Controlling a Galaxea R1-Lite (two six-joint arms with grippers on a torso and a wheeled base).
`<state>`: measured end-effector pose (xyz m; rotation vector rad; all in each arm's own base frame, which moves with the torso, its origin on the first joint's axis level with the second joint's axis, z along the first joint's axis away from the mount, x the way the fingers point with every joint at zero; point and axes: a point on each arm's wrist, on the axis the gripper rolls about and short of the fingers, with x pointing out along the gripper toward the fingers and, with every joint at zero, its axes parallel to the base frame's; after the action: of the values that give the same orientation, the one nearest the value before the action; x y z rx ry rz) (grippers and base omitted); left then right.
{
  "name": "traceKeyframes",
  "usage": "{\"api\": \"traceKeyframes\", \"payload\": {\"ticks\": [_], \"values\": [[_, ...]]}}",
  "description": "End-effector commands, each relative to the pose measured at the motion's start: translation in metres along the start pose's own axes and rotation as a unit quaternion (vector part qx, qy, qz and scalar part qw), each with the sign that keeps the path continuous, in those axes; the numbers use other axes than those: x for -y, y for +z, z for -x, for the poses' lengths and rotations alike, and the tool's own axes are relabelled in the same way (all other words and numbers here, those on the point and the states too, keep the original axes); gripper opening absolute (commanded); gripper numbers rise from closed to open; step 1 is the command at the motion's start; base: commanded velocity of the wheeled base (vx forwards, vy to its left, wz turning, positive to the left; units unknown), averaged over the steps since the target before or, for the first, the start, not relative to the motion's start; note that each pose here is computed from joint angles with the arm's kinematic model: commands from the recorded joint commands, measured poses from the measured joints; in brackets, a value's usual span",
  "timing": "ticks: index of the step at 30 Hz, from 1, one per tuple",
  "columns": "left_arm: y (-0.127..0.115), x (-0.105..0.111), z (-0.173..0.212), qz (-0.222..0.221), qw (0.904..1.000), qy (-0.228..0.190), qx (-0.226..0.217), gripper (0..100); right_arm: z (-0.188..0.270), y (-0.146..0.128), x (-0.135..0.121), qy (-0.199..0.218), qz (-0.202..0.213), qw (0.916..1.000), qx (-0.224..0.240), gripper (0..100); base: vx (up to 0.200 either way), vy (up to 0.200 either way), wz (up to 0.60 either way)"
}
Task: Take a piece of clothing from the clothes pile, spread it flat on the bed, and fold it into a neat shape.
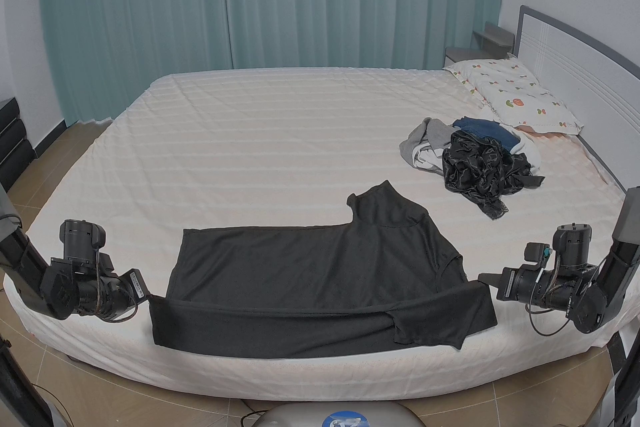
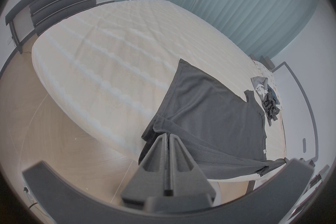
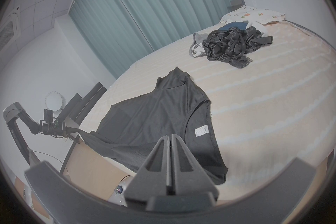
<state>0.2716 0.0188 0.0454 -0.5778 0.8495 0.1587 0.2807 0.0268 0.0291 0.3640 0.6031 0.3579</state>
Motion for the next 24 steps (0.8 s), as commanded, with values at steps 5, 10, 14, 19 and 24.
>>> {"api": "traceKeyframes", "payload": {"ticks": [5, 10, 14, 19, 24], "values": [[0.013, 0.001, -0.042, 0.026, 0.9996, 0.006, -0.013, 0, -0.034, 0.002, 0.014, -0.015, -0.007, 0.9998, -0.013, 0, 0.0, 0.0, 0.0], [0.014, 0.0, -0.059, 0.031, 0.9993, 0.011, -0.02, 0, -0.05, 0.003, 0.018, -0.016, -0.005, 0.9997, -0.014, 0, 0.0, 0.0, 0.0], [0.016, -0.002, -0.071, 0.034, 0.999, 0.016, -0.023, 0, -0.06, 0.001, 0.023, -0.031, -0.006, 0.9994, -0.013, 0, 0.0, 0.0, 0.0], [0.018, -0.002, -0.083, 0.056, 0.998, 0.02, -0.023, 0, -0.068, 0.0, 0.026, -0.031, -0.007, 0.9994, -0.013, 0, 0.0, 0.0, 0.0], [0.018, -0.001, -0.09, 0.068, 0.9971, 0.021, -0.025, 0, -0.08, -0.003, 0.03, -0.039, -0.011, 0.9991, -0.014, 0, 0.0, 0.0, 0.0]]}}
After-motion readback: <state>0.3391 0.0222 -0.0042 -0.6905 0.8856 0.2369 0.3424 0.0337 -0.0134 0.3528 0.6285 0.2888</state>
